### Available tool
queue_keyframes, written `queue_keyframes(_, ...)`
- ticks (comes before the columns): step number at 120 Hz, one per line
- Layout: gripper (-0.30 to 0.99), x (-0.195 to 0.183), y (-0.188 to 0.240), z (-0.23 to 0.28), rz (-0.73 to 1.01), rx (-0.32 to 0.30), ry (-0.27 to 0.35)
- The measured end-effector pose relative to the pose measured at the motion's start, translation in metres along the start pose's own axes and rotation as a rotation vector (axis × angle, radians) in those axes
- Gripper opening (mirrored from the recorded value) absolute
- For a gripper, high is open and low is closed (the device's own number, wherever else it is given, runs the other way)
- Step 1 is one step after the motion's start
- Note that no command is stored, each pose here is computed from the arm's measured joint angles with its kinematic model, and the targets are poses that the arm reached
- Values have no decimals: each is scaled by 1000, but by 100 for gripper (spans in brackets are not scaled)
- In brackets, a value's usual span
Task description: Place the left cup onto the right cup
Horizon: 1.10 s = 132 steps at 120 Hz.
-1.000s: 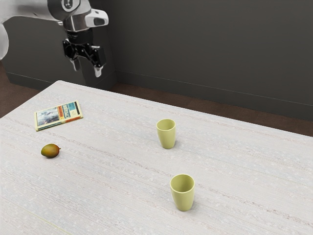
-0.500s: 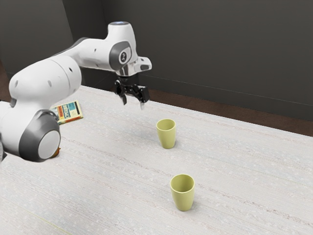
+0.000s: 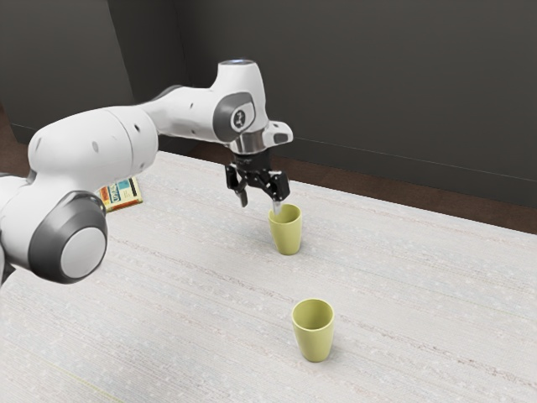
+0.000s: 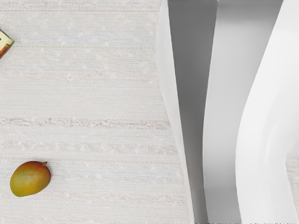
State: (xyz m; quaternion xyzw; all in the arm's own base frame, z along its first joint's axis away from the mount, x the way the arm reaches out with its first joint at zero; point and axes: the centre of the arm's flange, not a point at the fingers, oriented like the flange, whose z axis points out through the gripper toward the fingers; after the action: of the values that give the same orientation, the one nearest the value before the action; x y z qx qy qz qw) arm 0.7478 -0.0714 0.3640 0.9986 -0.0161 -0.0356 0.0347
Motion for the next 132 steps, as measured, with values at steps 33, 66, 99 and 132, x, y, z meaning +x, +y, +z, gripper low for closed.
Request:
queue_keyframes(33,68,6,-1,24,-43,2,-3)
queue_keyframes(66,68,16,-3,18,-69,5,60)
queue_keyframes(99,68,27,-11,33,-92,13,112)
queue_keyframes(132,63,33,-11,45,-104,14,138)
